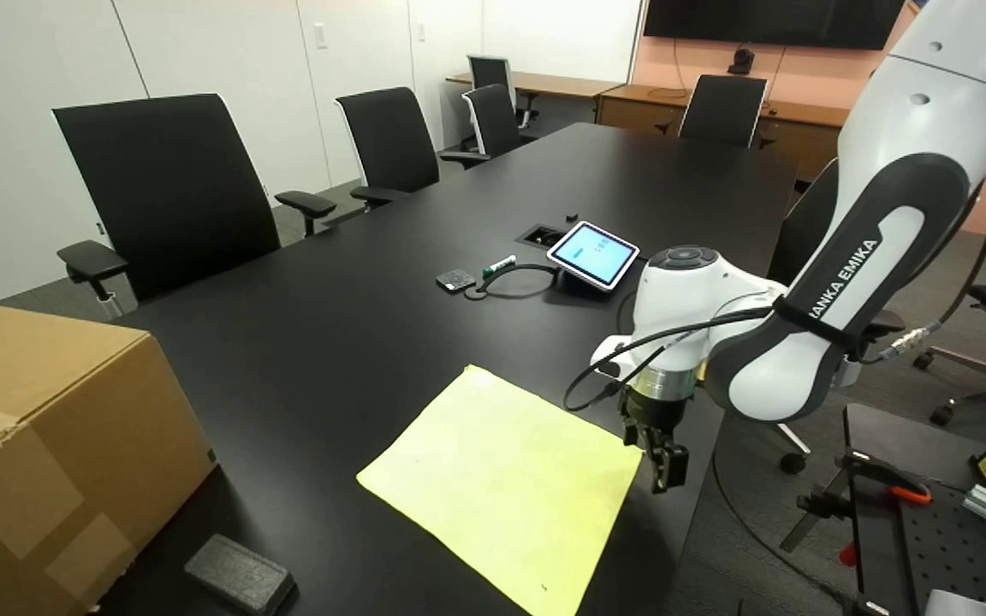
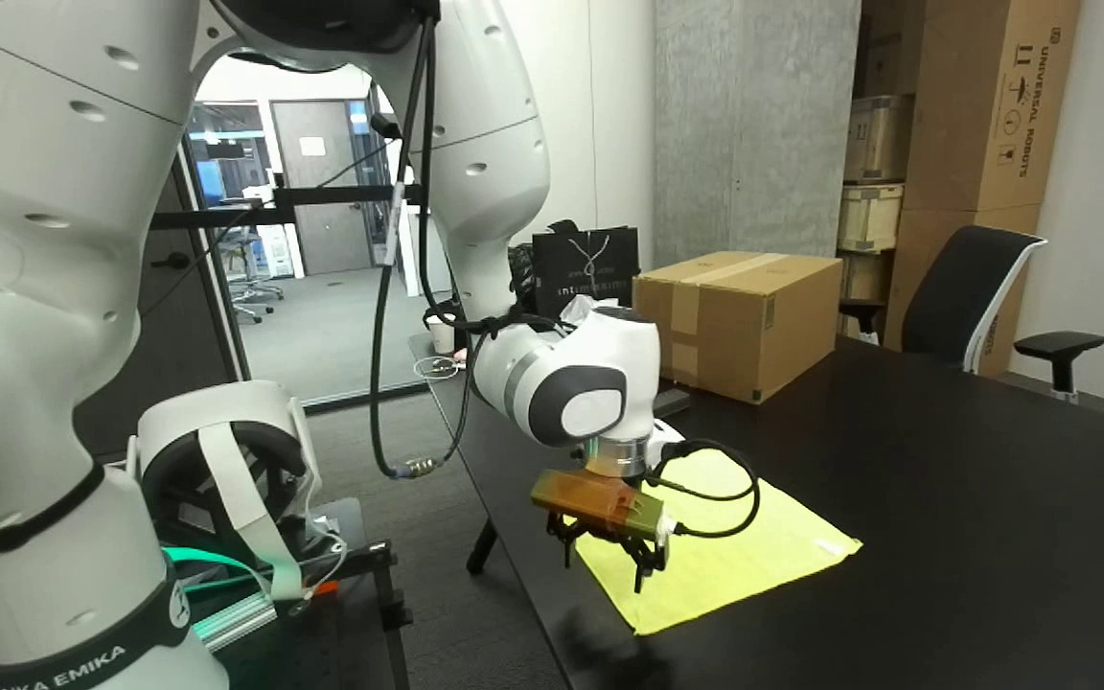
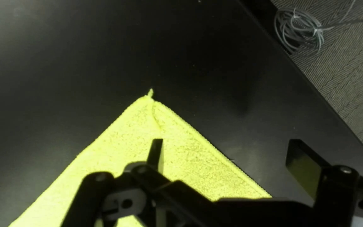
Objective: Fold the cloth on the table
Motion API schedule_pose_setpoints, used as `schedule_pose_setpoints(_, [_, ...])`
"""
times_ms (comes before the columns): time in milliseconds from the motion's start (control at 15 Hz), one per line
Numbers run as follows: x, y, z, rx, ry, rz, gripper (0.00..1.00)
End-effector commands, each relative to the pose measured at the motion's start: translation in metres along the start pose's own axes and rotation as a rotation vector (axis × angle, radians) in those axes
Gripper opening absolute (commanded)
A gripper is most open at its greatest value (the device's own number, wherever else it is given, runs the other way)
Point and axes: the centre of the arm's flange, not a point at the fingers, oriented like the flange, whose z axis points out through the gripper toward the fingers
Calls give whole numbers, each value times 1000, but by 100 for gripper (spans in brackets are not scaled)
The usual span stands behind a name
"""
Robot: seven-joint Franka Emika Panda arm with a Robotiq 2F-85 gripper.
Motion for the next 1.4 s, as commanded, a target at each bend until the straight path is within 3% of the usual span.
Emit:
schedule_pose_setpoints(0, [-5, 13, 4, -5, 40, -195, 100])
schedule_pose_setpoints(733, [21, 16, 20, -17, 66, -748, 100])
schedule_pose_setpoints(1333, [14, 37, 45, -28, 84, -1183, 100])
